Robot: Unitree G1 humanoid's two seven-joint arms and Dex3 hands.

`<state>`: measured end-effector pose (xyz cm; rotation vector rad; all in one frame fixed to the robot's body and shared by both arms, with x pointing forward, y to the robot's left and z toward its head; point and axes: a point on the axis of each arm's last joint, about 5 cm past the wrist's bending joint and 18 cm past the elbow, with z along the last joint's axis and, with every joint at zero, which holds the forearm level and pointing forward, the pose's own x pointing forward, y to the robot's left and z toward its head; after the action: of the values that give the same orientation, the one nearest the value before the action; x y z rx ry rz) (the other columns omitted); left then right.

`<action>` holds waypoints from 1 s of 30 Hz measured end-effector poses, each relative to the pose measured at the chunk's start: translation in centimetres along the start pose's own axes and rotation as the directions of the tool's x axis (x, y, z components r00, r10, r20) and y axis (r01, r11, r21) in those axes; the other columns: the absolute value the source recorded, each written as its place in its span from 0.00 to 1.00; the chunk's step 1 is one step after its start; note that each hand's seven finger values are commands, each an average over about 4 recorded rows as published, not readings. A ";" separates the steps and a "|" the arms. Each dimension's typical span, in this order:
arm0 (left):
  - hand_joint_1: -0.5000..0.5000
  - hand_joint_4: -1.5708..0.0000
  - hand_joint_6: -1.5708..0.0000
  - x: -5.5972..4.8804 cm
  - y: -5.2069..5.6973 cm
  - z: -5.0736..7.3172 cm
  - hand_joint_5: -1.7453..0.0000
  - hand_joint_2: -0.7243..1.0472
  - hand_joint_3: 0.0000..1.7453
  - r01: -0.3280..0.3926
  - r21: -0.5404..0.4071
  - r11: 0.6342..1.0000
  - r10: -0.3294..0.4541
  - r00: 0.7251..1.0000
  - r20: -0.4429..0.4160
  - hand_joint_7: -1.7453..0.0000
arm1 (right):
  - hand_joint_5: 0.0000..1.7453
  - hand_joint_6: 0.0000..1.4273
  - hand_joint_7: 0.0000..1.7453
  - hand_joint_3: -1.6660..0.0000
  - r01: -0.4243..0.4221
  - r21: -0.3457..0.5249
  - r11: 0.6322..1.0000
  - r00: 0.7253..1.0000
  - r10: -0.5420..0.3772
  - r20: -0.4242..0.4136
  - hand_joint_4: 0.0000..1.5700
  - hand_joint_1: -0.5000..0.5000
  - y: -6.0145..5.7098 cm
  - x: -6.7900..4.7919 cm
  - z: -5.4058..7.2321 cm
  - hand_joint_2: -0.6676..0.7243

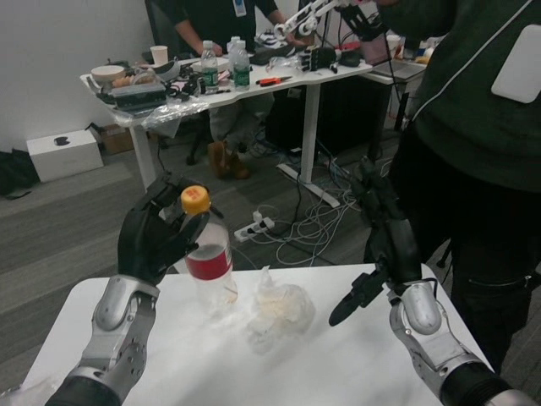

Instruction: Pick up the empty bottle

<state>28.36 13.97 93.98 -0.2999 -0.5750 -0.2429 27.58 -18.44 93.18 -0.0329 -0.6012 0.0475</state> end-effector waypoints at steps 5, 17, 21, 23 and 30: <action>0.00 0.00 0.18 -0.5 0.4 -0.8 0.00 0.90 0.30 -0.024 -0.017 1.000 0.023 0.998 -0.052 0.12 | 0.00 0.00 0.00 1.00 -0.002 -0.010 1.000 0.999 0.002 0.040 0.00 0.12 0.0 0.7 0.5 0.77; 0.00 0.00 0.18 -0.6 0.7 -0.9 0.00 0.90 0.30 -0.038 -0.019 0.999 0.037 0.997 -0.067 0.12 | 0.00 0.00 0.00 1.00 -0.003 -0.013 1.000 0.998 0.004 0.066 0.00 0.12 0.1 1.3 0.9 0.77; 0.00 0.00 0.20 -0.6 0.8 -0.9 0.00 0.90 0.30 -0.043 -0.017 0.999 0.041 0.997 -0.064 0.10 | 0.00 0.00 0.00 1.00 -0.011 -0.015 1.000 0.998 0.012 0.064 0.00 0.12 0.1 1.3 0.9 0.77; 0.00 0.00 0.20 -0.6 0.9 -0.8 0.00 0.90 0.30 -0.044 -0.016 0.999 0.043 0.997 -0.063 0.11 | 0.00 0.00 0.00 1.00 -0.012 -0.015 1.000 0.998 0.013 0.064 0.00 0.12 0.1 1.3 0.9 0.77; 0.00 0.00 0.20 -0.5 0.9 -0.7 0.00 0.90 0.30 -0.046 -0.014 0.999 0.045 0.998 -0.053 0.10 | 0.00 0.00 0.00 1.00 -0.015 -0.019 1.000 0.998 0.016 0.053 0.00 0.12 0.2 1.3 0.8 0.77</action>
<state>28.59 14.66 92.96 -0.3202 -0.5136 -0.2106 28.20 -18.20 94.58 -0.0547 -0.6544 0.0579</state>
